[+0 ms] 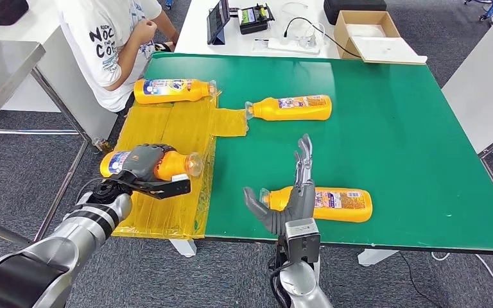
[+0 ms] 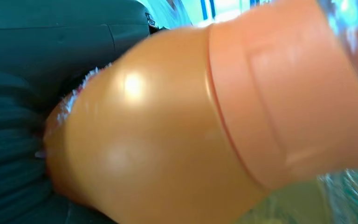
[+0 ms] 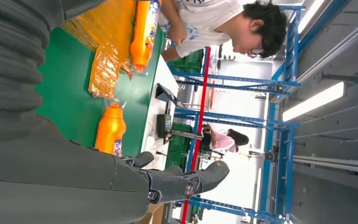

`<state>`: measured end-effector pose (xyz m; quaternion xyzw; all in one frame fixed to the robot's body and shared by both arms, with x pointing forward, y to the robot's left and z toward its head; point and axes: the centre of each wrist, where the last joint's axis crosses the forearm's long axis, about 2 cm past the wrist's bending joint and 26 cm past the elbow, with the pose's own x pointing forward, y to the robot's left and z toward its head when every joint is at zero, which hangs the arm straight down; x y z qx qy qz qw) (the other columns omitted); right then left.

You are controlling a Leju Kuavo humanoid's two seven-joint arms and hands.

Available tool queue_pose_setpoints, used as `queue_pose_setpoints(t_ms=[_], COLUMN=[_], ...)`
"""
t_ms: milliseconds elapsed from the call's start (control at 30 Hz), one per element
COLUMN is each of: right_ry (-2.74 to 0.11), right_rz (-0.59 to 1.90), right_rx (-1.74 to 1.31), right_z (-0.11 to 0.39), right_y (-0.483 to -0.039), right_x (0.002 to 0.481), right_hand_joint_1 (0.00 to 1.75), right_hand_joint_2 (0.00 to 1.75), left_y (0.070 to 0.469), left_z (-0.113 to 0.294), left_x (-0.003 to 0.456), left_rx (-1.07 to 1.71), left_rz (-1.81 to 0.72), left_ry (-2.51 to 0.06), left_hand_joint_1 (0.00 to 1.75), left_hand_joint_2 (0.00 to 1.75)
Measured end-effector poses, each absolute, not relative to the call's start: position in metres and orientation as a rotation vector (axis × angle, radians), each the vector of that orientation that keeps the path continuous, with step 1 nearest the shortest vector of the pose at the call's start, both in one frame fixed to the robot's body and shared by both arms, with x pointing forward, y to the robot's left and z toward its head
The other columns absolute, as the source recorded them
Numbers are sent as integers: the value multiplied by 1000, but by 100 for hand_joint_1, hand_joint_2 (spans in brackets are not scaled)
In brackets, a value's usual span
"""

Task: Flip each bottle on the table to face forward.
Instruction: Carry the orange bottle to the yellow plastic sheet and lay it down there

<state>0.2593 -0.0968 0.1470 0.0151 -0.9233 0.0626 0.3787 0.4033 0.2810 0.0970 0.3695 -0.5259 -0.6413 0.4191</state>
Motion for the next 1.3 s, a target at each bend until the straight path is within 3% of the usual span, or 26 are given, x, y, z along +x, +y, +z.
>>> queue_pose_setpoints(t_ms=[100,133,233,267,400,1000,1300], right_ry=[-2356,-2355,-2352,-2351,-2341,-2309,-2292], right_rz=[166,167,170,171,179,234,242], right_rx=[40,40,38,37,42,82,75], right_z=[146,146,145,145,142,136,132], right_y=[-97,-97,-98,-98,-99,-96,-95], right_x=[259,260,260,260,260,269,270], right_hand_joint_1=[0,0,0,0,0,0,0], right_hand_joint_2=[175,175,175,175,175,175,175], left_y=[282,282,283,283,284,292,282], left_z=[99,100,99,98,94,103,90], left_x=[406,407,408,407,405,413,402], left_rx=[861,841,791,776,677,261,162], left_rz=[-1637,-1648,-1668,-1670,-1647,-1451,-1085], left_ry=[-1264,-1246,-1208,-1200,-1169,-1101,-1366], left_hand_joint_1=[175,158,30,3,0,0,0], left_hand_joint_2=[175,175,175,175,0,0,0])
